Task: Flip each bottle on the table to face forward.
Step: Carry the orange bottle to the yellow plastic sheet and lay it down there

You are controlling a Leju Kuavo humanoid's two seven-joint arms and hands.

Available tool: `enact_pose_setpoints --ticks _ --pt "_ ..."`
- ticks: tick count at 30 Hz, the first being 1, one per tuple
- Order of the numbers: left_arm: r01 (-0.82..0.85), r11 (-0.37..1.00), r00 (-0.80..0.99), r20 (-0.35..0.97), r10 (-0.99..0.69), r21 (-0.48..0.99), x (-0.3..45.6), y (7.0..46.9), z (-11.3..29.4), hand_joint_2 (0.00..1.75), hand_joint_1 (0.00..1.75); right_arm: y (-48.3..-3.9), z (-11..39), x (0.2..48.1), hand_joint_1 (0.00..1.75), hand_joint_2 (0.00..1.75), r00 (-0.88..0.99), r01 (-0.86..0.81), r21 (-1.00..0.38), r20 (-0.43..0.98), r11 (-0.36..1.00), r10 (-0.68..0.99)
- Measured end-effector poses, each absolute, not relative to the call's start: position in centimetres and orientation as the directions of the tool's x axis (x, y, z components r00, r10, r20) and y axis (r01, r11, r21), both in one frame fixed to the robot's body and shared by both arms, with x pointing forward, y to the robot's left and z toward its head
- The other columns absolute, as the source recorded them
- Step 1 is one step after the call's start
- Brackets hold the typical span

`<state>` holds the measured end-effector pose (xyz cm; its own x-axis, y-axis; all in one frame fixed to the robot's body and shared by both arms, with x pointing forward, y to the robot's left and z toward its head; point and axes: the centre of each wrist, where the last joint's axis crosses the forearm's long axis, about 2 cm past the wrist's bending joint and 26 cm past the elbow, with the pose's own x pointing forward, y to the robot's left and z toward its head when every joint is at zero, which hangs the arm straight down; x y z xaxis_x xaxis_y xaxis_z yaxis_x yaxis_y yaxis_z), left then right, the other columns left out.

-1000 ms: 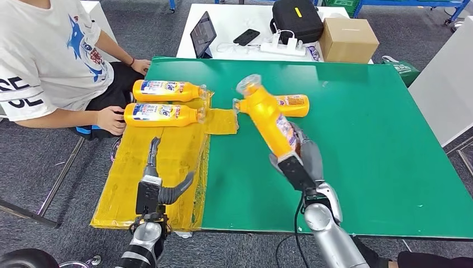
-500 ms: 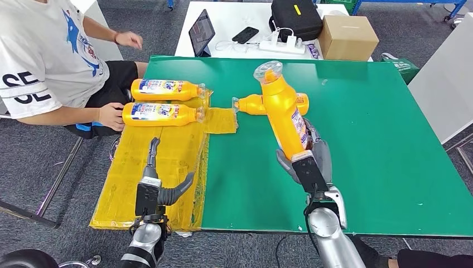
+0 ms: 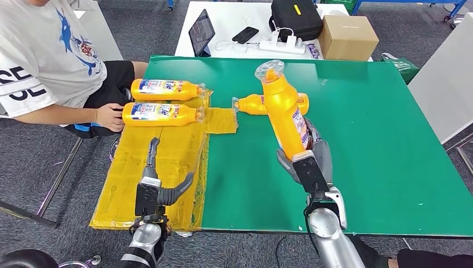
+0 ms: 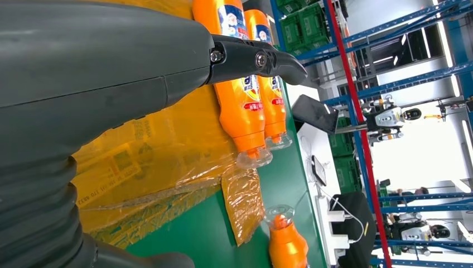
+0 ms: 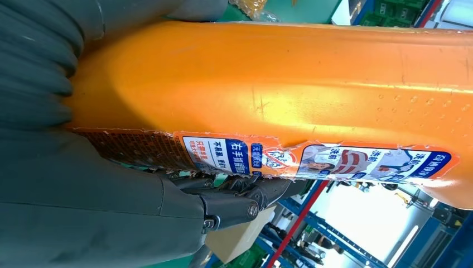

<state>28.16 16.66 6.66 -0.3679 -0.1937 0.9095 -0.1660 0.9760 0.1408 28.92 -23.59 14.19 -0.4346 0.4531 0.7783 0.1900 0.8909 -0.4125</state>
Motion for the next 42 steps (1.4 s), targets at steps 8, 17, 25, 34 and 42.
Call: enact_pose_setpoints --ticks 8,17,25,34,42 --pt "-0.164 0.977 -0.365 0.911 -0.19 0.138 28.2 16.7 6.6 1.75 0.0 -23.6 14.2 28.9 1.75 1.75 -0.438 0.192 -0.413 0.776 0.89 0.455" --pt "0.617 0.564 0.069 0.751 0.656 -0.549 27.8 12.3 8.9 1.75 0.0 -13.8 10.6 23.2 1.75 1.75 -0.713 0.294 -0.54 0.426 0.789 0.557" --pt "0.554 0.646 0.047 0.794 0.606 -0.526 27.8 12.3 9.0 1.75 0.0 -11.6 10.0 22.1 1.75 1.75 -0.685 0.25 -0.506 0.511 0.826 0.52" --pt "0.547 0.652 0.047 0.797 0.603 -0.525 27.6 12.4 8.9 1.75 0.0 -11.5 9.7 22.0 1.75 1.75 -0.676 0.248 -0.505 0.521 0.826 0.522" --pt "0.542 0.653 0.039 0.792 0.609 -0.529 27.6 12.5 9.1 1.75 0.0 -11.5 9.2 21.9 1.75 1.75 -0.656 0.235 -0.487 0.56 0.841 0.507"
